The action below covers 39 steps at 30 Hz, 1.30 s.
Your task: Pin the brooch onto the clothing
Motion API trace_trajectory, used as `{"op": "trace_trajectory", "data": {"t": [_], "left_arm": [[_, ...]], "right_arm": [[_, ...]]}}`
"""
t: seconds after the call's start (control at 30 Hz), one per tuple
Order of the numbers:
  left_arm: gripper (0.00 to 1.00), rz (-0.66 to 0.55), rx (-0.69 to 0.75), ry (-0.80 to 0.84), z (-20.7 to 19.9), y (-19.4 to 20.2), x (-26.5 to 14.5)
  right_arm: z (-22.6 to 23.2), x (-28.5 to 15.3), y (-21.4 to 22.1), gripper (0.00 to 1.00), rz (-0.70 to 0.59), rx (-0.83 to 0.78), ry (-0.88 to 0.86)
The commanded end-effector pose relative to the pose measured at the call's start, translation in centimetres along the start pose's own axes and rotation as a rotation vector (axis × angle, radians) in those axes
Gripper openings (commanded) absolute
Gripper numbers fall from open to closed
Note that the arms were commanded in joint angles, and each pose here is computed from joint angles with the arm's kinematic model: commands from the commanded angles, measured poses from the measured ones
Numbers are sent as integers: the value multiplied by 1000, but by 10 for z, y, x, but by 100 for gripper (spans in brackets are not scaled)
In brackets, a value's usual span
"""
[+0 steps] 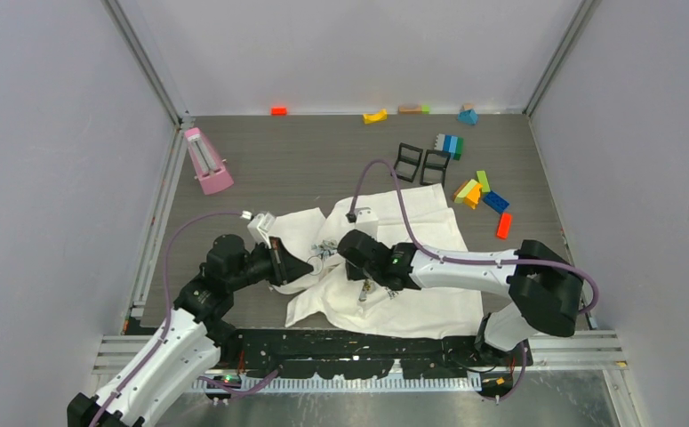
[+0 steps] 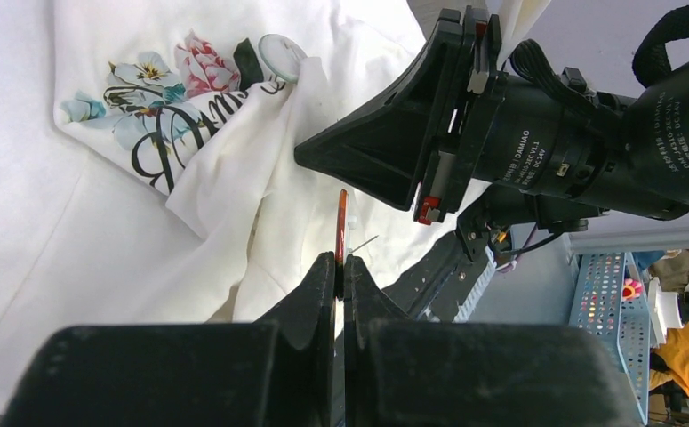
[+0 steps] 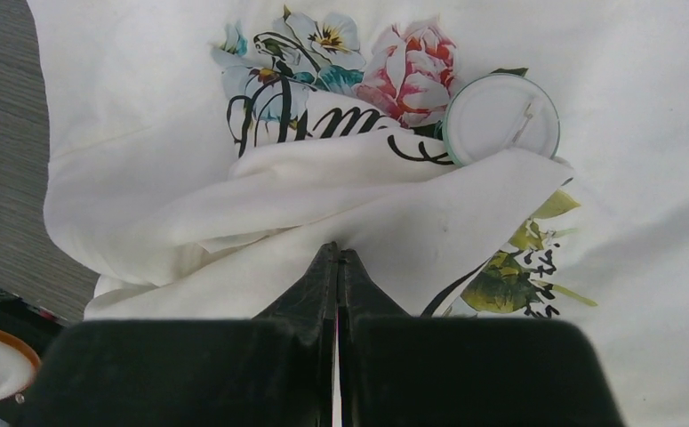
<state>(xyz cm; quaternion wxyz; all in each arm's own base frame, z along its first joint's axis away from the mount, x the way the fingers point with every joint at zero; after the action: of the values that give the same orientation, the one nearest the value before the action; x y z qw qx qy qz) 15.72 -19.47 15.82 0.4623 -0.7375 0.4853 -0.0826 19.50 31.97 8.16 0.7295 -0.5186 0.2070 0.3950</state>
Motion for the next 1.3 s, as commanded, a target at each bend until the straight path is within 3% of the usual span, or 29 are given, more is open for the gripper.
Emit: {"op": "trace_trajectory", "data": {"t": [0.0,0.37,0.47,0.53,0.63,0.73,0.87,0.93,1.07,1.27], "left_arm": [[0,-60,55,28,-5,-13,1],[0,-60,52,27,-3,-16,10],[0,-58,56,17,-1,-17,11],[0,-60,55,7,1,-16,12],[0,-65,56,4,2,-17,12],[0,-63,55,-1,4,-15,13],[0,-58,53,-5,5,-13,13],[0,-52,51,-8,6,-12,13],[0,-52,55,-20,7,-10,10],[0,-49,58,-27,8,-9,9]], "right_arm": [[31,-17,-17,1,-54,43,-198],[63,-54,-27,1,-107,80,-509],[52,-51,-32,1,-129,82,-430],[31,-41,-35,2,-141,55,-276],[-3,-32,-40,19,-169,-13,-37],[-14,-23,-36,39,-159,-64,63],[-6,-9,-24,52,-107,-71,64],[-2,0,-14,53,-66,-61,59],[-9,12,2,45,-14,-48,94],[-4,11,1,9,-27,-27,59]]}}
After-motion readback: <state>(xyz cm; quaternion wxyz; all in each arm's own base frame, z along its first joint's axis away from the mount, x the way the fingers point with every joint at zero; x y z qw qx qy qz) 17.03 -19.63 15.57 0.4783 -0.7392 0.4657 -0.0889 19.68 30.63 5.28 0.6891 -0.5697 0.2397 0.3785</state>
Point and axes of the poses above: each gripper's point midway between its finger pads, its own x axis out along the fingers, its own z axis along the line the jaws close on, y = z × x, the point moved 1 cm from there along -x, back along the fingers, and after that the axes turned 11 degrees about x, right-handed, at the moved point
